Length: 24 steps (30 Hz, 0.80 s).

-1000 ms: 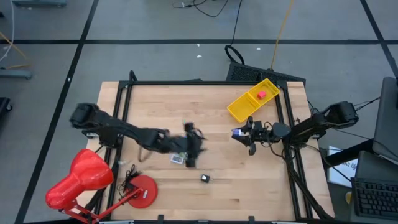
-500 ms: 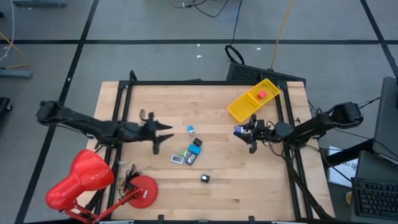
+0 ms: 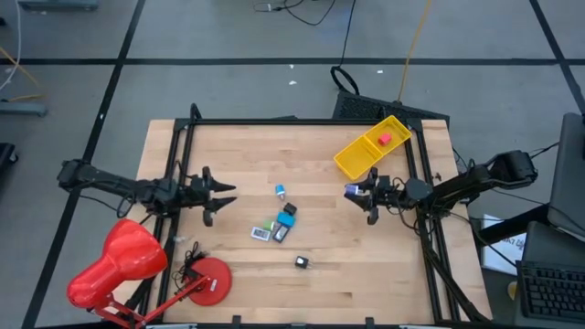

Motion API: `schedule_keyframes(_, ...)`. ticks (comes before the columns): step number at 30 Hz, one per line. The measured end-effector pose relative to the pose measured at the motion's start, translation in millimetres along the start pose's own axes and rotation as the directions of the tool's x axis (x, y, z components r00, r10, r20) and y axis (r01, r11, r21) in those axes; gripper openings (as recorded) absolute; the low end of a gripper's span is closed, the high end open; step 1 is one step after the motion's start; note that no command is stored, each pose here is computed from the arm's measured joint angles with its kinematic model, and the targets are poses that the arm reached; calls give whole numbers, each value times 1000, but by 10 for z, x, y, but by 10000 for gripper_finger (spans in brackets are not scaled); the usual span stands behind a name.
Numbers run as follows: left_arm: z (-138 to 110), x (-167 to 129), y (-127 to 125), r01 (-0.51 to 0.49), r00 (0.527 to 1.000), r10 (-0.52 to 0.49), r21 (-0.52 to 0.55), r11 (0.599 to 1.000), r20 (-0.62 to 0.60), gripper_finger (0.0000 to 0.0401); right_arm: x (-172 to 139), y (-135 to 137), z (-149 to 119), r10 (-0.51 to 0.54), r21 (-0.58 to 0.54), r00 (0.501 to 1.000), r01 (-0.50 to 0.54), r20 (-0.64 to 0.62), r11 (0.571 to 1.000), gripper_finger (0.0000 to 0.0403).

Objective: Pick & Place Office items
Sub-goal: Put the dark blue charger adapter into the top yellow basket

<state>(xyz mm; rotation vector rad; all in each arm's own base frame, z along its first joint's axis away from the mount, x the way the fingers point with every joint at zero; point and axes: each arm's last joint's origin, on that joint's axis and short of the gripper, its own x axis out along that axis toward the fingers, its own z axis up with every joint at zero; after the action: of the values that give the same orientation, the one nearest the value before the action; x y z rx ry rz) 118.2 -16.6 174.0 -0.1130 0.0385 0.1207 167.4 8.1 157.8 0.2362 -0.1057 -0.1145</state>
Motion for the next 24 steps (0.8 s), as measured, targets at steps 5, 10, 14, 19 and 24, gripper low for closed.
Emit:
schedule_keyframes(5, -72, -66, 31, 5, 1000, -5, -6, 1000, -12, 187, -2, -12, 3, -30, -11, 1000, 30, 4, 999, 128)
schedule_keyframes(10, -68, -114, 47, 6, 1000, -6, -33, 999, -3, 201, 28, -81, 50, -86, -42, 996, 84, -30, 996, 128)
schedule_keyframes(14, -72, -122, 51, 6, 1000, -6, -32, 999, -6, 210, 158, -119, 180, -160, -98, 977, 146, -144, 984, 128)
schedule_keyframes(19, -117, -121, 56, 0, 999, 0, -13, 1000, -51, 213, 267, -211, 490, -265, -194, 949, 232, -171, 953, 128)
schedule_keyframes(24, -128, -122, 57, -5, 998, 1, -64, 998, -66, 216, 230, -473, 772, -432, -236, 889, 392, -152, 889, 128)
